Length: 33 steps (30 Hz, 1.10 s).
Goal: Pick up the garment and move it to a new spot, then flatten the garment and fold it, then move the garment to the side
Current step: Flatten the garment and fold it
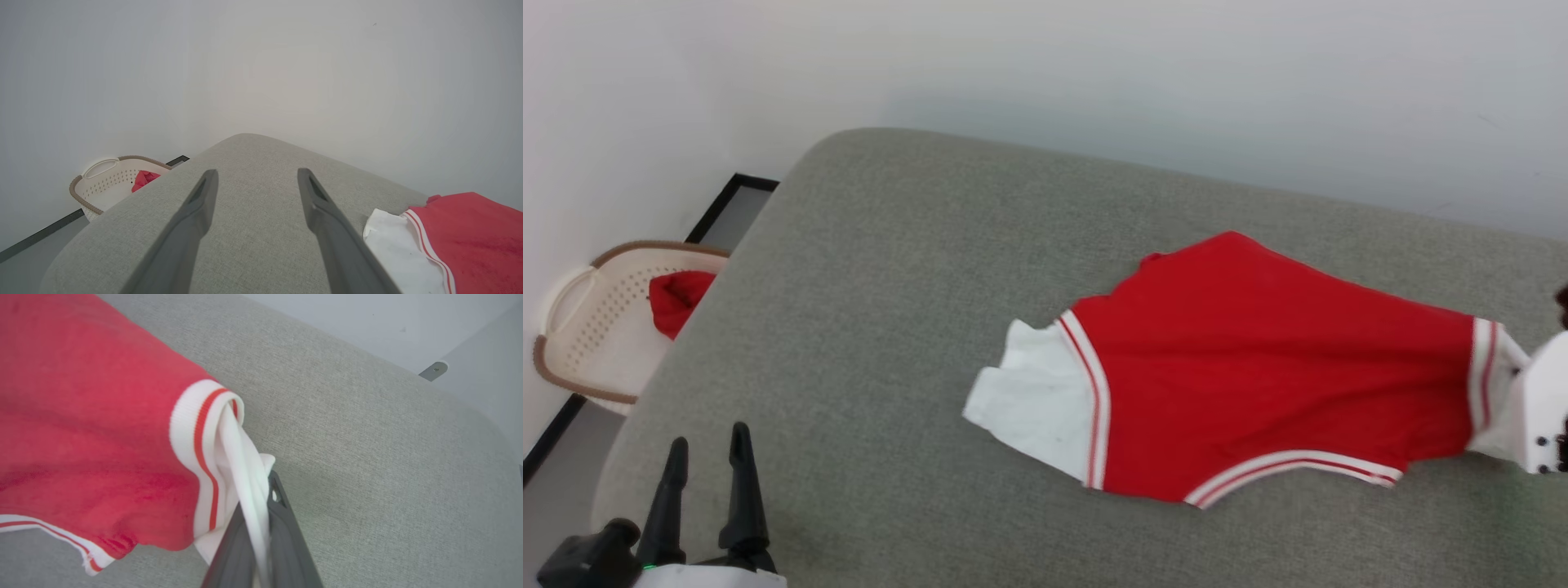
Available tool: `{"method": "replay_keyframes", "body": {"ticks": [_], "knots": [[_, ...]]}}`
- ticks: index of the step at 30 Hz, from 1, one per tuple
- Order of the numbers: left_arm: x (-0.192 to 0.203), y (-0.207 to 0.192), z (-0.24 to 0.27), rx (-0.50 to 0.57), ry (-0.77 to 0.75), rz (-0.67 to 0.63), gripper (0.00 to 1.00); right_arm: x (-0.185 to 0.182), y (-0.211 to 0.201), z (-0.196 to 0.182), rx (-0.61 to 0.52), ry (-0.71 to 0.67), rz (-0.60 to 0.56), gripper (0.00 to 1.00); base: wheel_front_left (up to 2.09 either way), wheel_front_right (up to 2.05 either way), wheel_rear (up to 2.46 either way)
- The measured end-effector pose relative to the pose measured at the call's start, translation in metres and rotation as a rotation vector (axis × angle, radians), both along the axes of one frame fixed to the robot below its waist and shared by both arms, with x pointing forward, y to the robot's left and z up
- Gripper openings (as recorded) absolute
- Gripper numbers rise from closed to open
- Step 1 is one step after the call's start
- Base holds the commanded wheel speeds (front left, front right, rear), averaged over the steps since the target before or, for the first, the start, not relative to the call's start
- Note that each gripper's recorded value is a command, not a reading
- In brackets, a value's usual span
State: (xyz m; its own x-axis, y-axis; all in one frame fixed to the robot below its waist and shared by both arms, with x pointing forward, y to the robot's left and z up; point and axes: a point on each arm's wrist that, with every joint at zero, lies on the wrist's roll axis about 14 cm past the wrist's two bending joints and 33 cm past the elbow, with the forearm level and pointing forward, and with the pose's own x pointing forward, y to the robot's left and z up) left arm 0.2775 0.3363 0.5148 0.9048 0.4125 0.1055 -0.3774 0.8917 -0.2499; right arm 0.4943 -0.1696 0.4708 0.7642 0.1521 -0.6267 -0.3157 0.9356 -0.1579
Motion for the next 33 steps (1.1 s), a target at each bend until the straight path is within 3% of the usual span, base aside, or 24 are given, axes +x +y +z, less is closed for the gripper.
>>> {"method": "replay_keyframes", "body": {"ticks": [6,12,13,15,16,25,33], "knots": [[0.004,-0.004,-0.001,0.000,0.002,-0.017,1.00,-0.014,-0.032,-0.010,-0.020,0.049,-0.077,0.00,0.00,0.00,0.00],[0.007,-0.006,-0.003,0.002,0.012,-0.030,1.00,-0.022,-0.037,-0.022,-0.004,0.064,-0.104,0.00,0.00,0.00,0.00],[0.008,-0.006,-0.003,0.002,0.012,-0.033,1.00,-0.022,-0.037,-0.024,-0.003,0.065,-0.105,0.11,0.00,0.00,0.00],[0.009,-0.007,-0.003,0.003,0.013,-0.040,1.00,-0.023,-0.034,-0.025,0.004,0.053,-0.098,0.62,0.00,0.00,0.00],[0.009,-0.007,-0.003,0.005,0.013,-0.042,1.00,-0.024,-0.032,-0.026,0.007,0.048,-0.096,1.00,0.00,0.00,0.00],[0.017,-0.011,0.002,0.024,0.006,-0.077,1.00,-0.025,-0.035,-0.013,0.025,-0.009,-0.107,1.00,0.00,0.00,0.00],[0.027,-0.021,0.004,0.035,0.000,-0.124,1.00,-0.027,-0.038,0.020,0.070,-0.150,-0.110,1.00,0.00,0.00,0.00]]}}
